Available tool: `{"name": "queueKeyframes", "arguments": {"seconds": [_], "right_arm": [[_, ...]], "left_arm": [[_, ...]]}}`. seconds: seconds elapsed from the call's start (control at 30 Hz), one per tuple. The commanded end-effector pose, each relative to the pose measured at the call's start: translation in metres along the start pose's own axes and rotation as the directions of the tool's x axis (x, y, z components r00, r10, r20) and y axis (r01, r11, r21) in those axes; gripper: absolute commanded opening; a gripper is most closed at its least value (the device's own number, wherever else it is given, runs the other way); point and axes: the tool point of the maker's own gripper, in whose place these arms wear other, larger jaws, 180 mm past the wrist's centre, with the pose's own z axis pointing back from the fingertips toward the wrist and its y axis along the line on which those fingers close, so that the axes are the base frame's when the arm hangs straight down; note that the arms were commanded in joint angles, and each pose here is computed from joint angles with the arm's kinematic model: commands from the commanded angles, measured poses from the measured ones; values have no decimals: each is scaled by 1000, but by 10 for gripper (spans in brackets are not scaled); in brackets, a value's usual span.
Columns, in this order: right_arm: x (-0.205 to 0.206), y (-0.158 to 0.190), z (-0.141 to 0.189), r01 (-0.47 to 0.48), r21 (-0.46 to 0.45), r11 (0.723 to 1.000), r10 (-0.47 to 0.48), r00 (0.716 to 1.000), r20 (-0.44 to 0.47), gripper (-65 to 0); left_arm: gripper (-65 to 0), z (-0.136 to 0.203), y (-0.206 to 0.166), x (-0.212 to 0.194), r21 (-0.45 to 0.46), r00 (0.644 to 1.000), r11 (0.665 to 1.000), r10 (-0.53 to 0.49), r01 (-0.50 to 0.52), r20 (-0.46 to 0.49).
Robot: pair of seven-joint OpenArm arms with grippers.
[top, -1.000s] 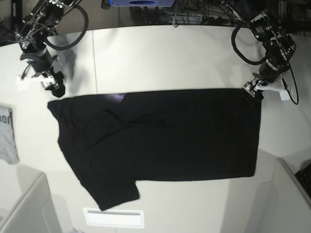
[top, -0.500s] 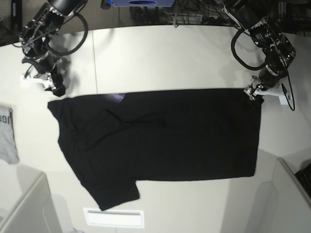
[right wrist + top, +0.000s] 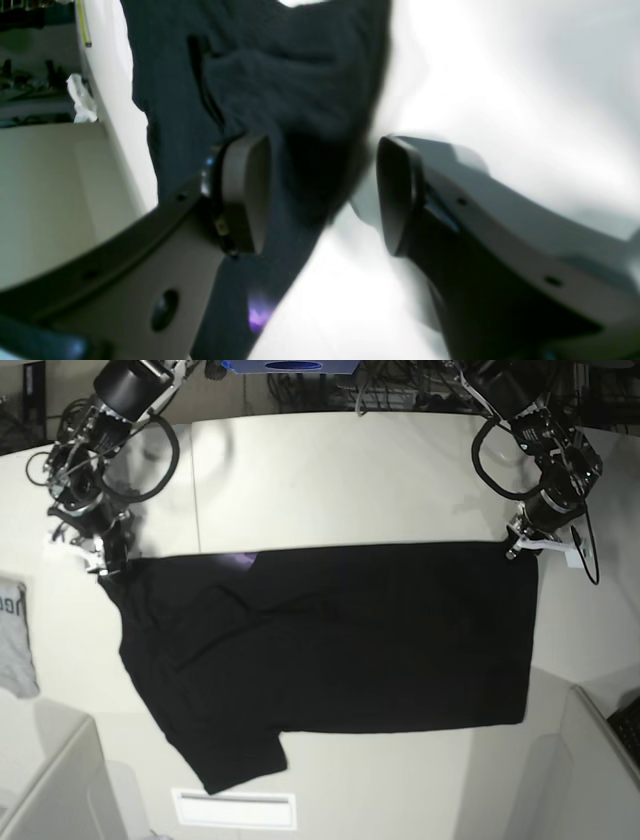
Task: Fold the T-shirt properly
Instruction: 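Lower the shirt and regrip the shoulder corners with both grippers, then drag the shirt toward the robot with both grippers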
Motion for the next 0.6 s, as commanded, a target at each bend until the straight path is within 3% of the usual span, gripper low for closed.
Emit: {"name": "queueKeyframes", "arguments": {"seconds": [0.0, 0.13, 0.2, 0.37, 0.4, 0.57], "right_arm": [[2, -4, -1, 1, -27, 1000, -1, 1000, 0, -317], [3, -1, -8, 13, -20, 1000, -13, 1000, -9, -318], [1, -1, -10, 19, -20, 1000, -20, 1000, -13, -353], [10, -1, -20, -25, -25, 999, 25, 1000, -3, -627], [11, 2, -22, -59, -23, 998, 59, 998, -7, -650], [19, 6, -5, -127, -19, 992, 127, 992, 23, -650]], "left_arm": [[-650, 2, -1, 5, 3, 1000, 1000, -13, 13, 3], [-650, 4, 2, 11, 13, 999, 999, -32, 32, 6], [-650, 5, 2, 14, 16, 999, 999, -38, 38, 9], [-650, 13, 4, 22, 31, 997, 997, -78, 77, 23], [-650, 14, 0, 22, 28, 994, 994, -103, 103, 17], [-650, 28, -8, 16, 36, 977, 976, -214, 214, -1]]}}
